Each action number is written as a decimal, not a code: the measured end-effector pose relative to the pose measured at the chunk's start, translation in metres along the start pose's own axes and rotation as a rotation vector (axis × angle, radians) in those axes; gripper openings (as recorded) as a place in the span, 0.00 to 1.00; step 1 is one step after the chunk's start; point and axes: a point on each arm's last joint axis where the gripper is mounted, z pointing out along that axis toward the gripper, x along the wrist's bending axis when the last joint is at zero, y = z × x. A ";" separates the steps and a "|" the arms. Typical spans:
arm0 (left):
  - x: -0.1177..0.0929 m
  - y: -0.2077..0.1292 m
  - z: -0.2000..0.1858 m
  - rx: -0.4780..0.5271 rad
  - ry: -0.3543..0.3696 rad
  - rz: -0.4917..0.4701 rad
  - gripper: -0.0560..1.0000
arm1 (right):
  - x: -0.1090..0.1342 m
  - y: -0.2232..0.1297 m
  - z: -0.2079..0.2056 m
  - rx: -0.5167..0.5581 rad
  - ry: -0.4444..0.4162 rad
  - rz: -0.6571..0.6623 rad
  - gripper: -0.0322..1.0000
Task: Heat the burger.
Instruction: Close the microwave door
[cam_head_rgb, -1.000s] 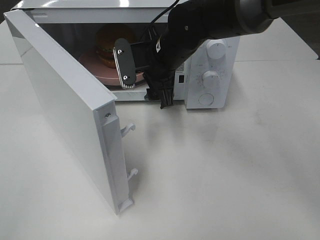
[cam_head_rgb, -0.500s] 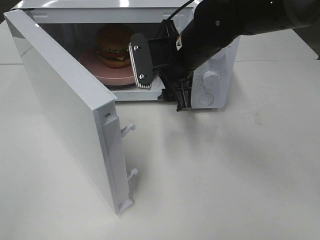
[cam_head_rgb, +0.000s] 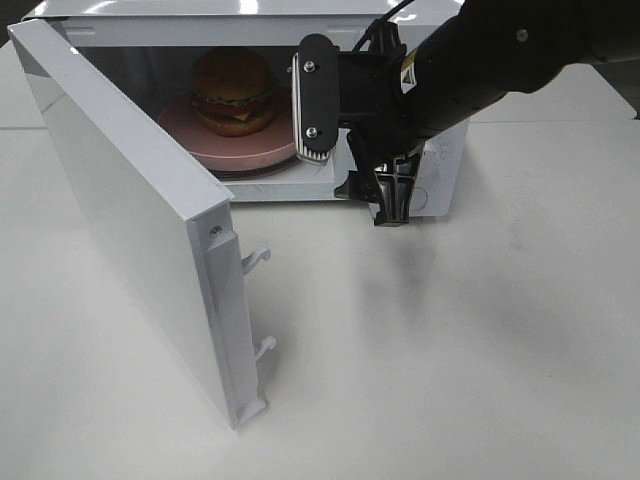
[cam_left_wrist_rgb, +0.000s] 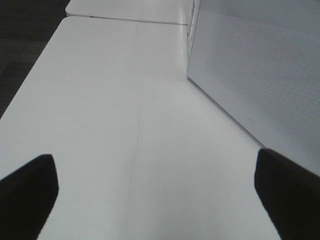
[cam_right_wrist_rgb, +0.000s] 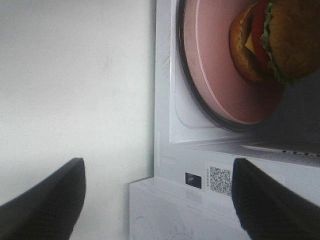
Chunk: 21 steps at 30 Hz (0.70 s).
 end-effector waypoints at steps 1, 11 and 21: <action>0.000 0.000 0.000 0.000 0.000 0.000 0.99 | 0.000 0.000 0.000 0.000 0.000 0.000 0.77; 0.000 0.000 0.000 0.000 0.000 0.000 0.99 | 0.012 -0.009 -0.032 -0.009 -0.018 0.172 0.77; 0.000 0.000 0.000 0.000 0.000 0.000 0.99 | 0.031 -0.022 -0.064 0.019 -0.001 0.552 0.77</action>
